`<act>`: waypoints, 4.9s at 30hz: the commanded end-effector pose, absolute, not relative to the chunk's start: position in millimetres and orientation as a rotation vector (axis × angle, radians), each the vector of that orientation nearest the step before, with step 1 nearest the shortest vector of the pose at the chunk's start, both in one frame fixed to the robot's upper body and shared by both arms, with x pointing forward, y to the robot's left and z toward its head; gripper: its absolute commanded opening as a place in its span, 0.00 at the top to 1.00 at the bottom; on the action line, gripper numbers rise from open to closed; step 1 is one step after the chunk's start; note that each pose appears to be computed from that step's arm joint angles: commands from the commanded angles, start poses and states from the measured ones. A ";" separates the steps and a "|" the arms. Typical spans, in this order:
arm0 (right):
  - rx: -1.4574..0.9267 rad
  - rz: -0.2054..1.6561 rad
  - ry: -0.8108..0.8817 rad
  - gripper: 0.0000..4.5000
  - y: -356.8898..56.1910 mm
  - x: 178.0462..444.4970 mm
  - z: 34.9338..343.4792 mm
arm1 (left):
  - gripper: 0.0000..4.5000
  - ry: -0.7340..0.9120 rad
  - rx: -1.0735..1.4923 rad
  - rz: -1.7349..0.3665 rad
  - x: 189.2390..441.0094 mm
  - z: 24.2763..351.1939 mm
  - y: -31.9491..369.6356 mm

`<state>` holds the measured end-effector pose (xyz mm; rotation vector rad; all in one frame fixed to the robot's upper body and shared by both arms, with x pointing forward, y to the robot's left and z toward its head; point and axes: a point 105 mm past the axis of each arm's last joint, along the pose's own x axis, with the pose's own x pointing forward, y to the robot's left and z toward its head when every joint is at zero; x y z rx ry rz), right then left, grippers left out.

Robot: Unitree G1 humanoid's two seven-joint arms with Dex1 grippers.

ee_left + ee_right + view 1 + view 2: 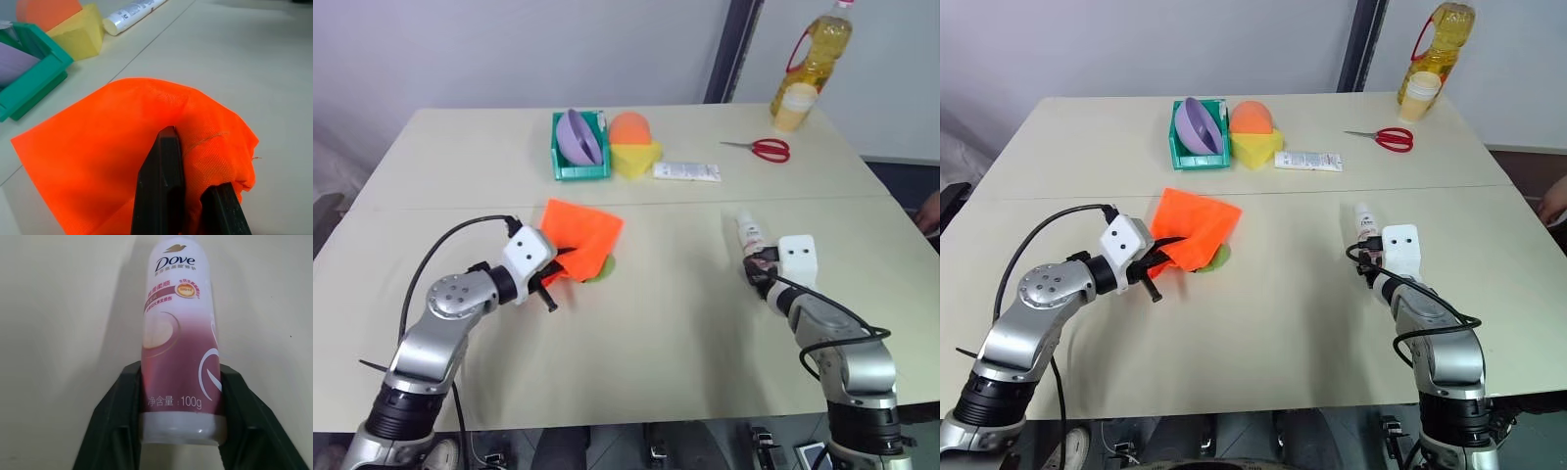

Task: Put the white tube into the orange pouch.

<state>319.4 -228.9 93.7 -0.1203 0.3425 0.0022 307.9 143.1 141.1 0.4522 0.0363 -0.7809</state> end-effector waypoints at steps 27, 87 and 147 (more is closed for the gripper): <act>-0.391 0.947 0.139 0.71 -84.3 249.0 120.3 | 1.00 0.072 -0.017 -0.947 335.9 201.8 109.6; -0.197 0.762 0.247 0.71 -44.0 280.3 126.1 | 1.00 0.240 -0.009 -0.965 345.9 184.6 123.9; -0.169 0.861 0.245 0.71 -30.7 268.0 136.8 | 1.00 0.183 0.074 -0.911 378.4 207.7 149.7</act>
